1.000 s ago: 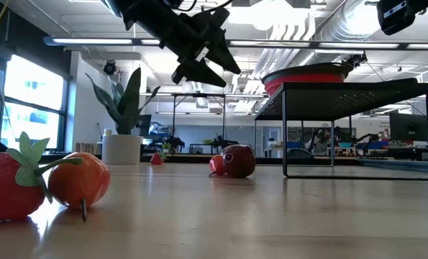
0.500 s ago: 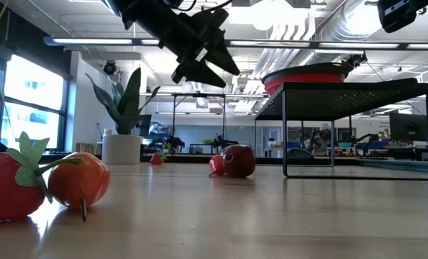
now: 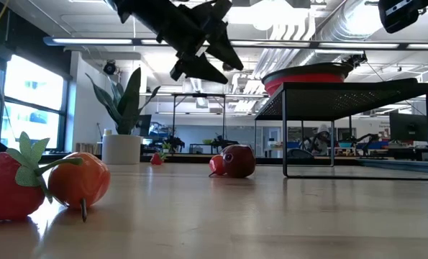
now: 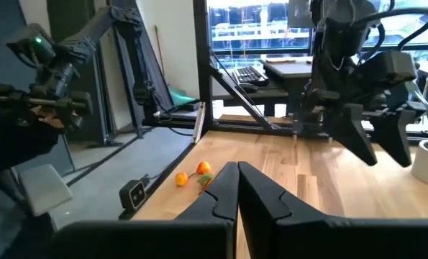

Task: Pick & Place Fruit
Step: Put the pomegranate into the strainer bowl on the shelf

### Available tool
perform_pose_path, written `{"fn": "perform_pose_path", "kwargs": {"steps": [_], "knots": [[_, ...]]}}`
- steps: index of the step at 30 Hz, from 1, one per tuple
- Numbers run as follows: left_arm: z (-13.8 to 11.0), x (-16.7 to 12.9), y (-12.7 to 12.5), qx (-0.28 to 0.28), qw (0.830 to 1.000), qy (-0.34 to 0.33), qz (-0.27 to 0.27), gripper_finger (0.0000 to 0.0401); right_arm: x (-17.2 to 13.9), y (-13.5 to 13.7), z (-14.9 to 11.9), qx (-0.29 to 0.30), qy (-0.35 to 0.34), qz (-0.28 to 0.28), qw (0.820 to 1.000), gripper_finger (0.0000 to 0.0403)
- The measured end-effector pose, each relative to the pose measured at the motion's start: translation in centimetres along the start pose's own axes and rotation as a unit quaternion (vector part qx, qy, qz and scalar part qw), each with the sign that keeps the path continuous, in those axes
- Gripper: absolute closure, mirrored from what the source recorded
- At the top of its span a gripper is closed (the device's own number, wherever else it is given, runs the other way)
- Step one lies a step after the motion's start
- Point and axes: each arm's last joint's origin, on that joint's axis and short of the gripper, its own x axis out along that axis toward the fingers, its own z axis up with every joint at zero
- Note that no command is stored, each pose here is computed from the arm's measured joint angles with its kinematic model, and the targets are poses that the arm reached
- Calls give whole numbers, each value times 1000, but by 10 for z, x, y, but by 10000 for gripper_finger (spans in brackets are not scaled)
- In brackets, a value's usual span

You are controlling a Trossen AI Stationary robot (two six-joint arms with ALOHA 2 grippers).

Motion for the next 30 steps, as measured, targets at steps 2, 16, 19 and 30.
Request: {"fn": "perform_pose_path", "kwargs": {"steps": [2,16,19,30], "knots": [[-2,-1,-4,4,1000,3,-4,153,0,0,0,-3,0,0,1000,401],[-14,7,-14,-12,1000,-3,10,153,0,0,0,-25,0,-1,1000,401],[-23,16,-14,-9,1000,6,14,153,0,0,0,-25,0,-1,1000,401],[-54,37,-7,23,995,84,48,153,0,0,0,-29,0,-1,1000,401]]}}
